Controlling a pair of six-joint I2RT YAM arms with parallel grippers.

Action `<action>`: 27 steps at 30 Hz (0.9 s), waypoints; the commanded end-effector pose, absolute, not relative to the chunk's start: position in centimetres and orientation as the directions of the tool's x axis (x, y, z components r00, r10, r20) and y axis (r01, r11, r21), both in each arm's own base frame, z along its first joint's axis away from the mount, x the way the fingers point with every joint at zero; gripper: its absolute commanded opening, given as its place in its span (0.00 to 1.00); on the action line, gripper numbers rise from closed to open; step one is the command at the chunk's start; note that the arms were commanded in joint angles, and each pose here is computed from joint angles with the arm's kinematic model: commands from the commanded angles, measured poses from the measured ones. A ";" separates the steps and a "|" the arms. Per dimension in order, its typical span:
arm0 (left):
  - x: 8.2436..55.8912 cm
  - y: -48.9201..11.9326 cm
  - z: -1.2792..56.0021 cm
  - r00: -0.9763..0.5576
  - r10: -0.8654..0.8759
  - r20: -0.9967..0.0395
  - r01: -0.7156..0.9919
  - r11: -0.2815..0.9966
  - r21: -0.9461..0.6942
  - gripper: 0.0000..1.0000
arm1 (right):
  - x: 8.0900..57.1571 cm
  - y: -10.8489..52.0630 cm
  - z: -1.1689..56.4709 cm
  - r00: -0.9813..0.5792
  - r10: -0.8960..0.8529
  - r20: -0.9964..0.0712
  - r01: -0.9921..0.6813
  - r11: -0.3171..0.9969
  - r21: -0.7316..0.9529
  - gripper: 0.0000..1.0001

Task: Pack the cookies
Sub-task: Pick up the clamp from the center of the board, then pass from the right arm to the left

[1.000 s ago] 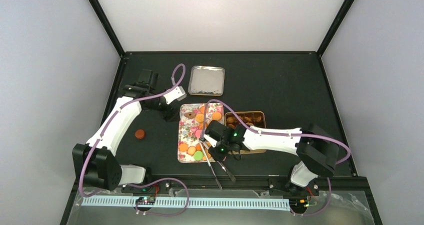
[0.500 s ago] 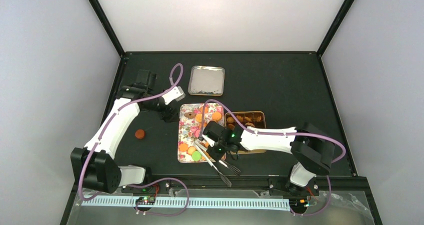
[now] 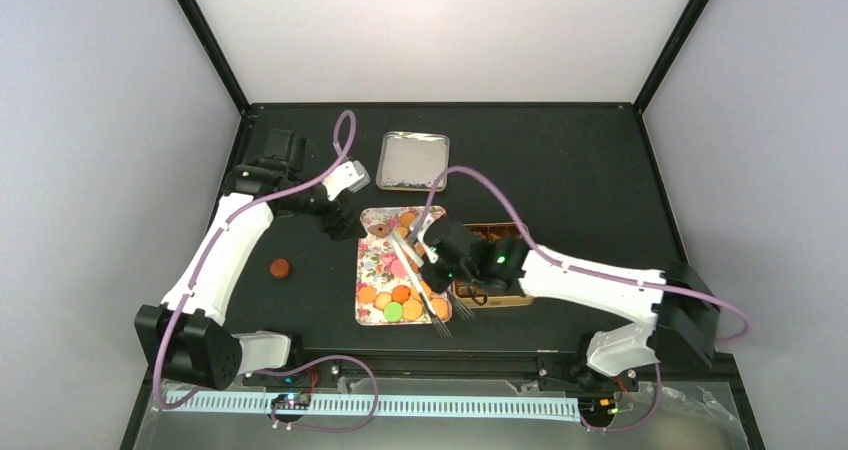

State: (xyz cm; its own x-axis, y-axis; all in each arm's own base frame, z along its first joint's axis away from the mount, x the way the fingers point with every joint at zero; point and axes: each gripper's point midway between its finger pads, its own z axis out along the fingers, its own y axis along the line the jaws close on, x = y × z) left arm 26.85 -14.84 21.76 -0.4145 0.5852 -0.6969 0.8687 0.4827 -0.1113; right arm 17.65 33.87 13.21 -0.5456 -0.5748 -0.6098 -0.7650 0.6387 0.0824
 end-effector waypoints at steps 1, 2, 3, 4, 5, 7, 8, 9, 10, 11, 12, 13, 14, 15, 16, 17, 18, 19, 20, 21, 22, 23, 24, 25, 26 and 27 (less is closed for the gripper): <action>24.4 -17.4 27.5 -0.328 0.469 -0.820 0.925 0.338 -0.176 0.92 | 21.9 33.5 23.8 -0.461 -0.276 -0.843 -0.689 0.710 0.145 0.01; 23.8 -17.8 28.5 -0.304 0.442 -0.844 0.936 0.305 -0.177 0.92 | 22.4 33.2 25.8 -0.427 -0.198 -0.882 -0.684 0.709 0.172 0.01; 23.2 -18.2 29.7 -0.275 0.413 -0.868 0.946 0.277 -0.168 0.93 | 22.9 32.6 27.3 -0.394 -0.131 -0.909 -0.677 0.711 0.191 0.01; 22.6 -18.5 30.6 -0.251 0.392 -0.885 0.955 0.251 -0.160 0.93 | 23.4 32.2 28.9 -0.359 -0.066 -0.931 -0.673 0.709 0.209 0.01; 22.0 -18.9 31.4 -0.228 0.374 -0.899 0.962 0.227 -0.150 0.94 | 23.8 31.8 30.6 -0.322 -0.001 -0.947 -0.672 0.704 0.227 0.01; 21.2 -19.5 32.5 -0.206 0.349 -0.914 0.971 0.189 -0.147 0.96 | 24.6 31.2 33.2 -0.268 0.102 -0.958 -0.663 0.702 0.260 0.01; 20.9 -19.8 32.8 -0.203 0.341 -0.918 0.973 0.173 -0.151 0.96 | 25.0 31.0 34.3 -0.242 0.143 -0.960 -0.660 0.701 0.271 0.01; 20.7 -20.1 32.9 -0.205 0.337 -0.919 0.975 0.158 -0.159 0.96 | 25.3 30.9 35.4 -0.213 0.182 -0.960 -0.663 0.695 0.279 0.01; 20.5 -20.4 33.0 -0.205 0.335 -0.920 0.976 0.144 -0.165 0.97 | 25.4 30.8 36.4 -0.183 0.216 -0.959 -0.666 0.691 0.282 0.01; 20.4 -20.8 32.9 -0.203 0.334 -0.920 0.977 0.127 -0.170 0.96 | 25.6 30.9 37.4 -0.155 0.252 -0.955 -0.669 0.685 0.289 0.01; 20.2 -21.2 32.9 -0.210 0.333 -0.919 0.977 0.112 -0.183 0.96 | 25.7 30.9 38.6 -0.124 0.293 -0.948 -0.677 0.673 0.297 0.01; 20.1 -21.6 32.8 -0.220 0.332 -0.917 0.975 0.101 -0.198 0.95 | 25.8 31.1 39.0 -0.109 0.305 -0.946 -0.681 0.671 0.294 0.01; 20.0 -22.0 32.8 -0.229 0.330 -0.916 0.973 0.086 -0.212 0.94 | 25.9 31.1 39.9 -0.086 0.334 -0.939 -0.687 0.662 0.299 0.01; 19.7 -22.3 32.9 -0.236 0.328 -0.915 0.972 0.070 -0.226 0.93 | 25.9 31.2 40.4 -0.074 0.355 -0.932 -0.691 0.655 0.305 0.01; 19.5 -22.6 33.1 -0.241 0.324 -0.915 0.970 0.053 -0.236 0.92 | 25.9 31.4 40.9 -0.062 0.373 -0.926 -0.700 0.645 0.307 0.01; 19.3 -22.8 33.2 -0.245 0.319 -0.916 0.969 0.042 -0.245 0.92 | 25.8 31.5 41.3 -0.053 0.390 -0.919 -0.711 0.632 0.309 0.01; 19.2 -22.9 33.4 -0.252 0.312 -0.916 0.967 0.033 -0.254 0.91 | 25.7 31.7 41.6 -0.049 0.407 -0.912 -0.722 0.617 0.314 0.01; 19.1 -23.0 33.7 -0.253 0.303 -0.919 0.966 0.026 -0.258 0.90 | 25.6 31.7 41.9 -0.045 0.422 -0.905 -0.730 0.605 0.319 0.01; 19.0 -23.0 34.0 -0.257 0.296 -0.920 0.965 0.020 -0.263 0.90 | 25.5 31.9 42.1 -0.043 0.430 -0.902 -0.738 0.594 0.319 0.01; 18.9 -23.1 34.4 -0.261 0.287 -0.922 0.963 0.013 -0.269 0.89 | 25.4 32.1 42.1 -0.043 0.433 -0.900 -0.746 0.586 0.317 0.01; 18.8 -23.1 34.7 -0.267 0.279 -0.923 0.961 0.005 -0.276 0.87 | 25.4 32.1 42.3 -0.044 0.445 -0.895 -0.750 0.577 0.324 0.01; 18.6 -23.2 35.1 -0.274 0.270 -0.923 0.958 -0.006 -0.286 0.86 | 25.3 32.2 42.4 -0.042 0.456 -0.889 -0.755 0.569 0.327 0.01; 18.4 -23.2 35.4 -0.282 0.262 -0.923 0.955 -0.016 -0.297 0.83 | 25.1 32.1 42.6 -0.037 0.468 -0.883 -0.763 0.557 0.328 0.01; 18.3 -23.2 35.7 -0.289 0.254 -0.923 0.952 -0.024 -0.305 0.78 | 24.9 32.3 42.7 -0.034 0.476 -0.879 -0.774 0.544 0.325 0.01; 18.2 -23.3 35.8 -0.295 0.249 -0.922 0.949 -0.033 -0.313 0.71 | 24.6 32.5 42.9 -0.032 0.484 -0.874 -0.788 0.526 0.320 0.01; 18.2 -23.3 36.0 -0.301 0.244 -0.922 0.947 -0.039 -0.319 0.65 | 24.4 32.7 43.1 -0.030 0.488 -0.872 -0.801 0.511 0.313 0.01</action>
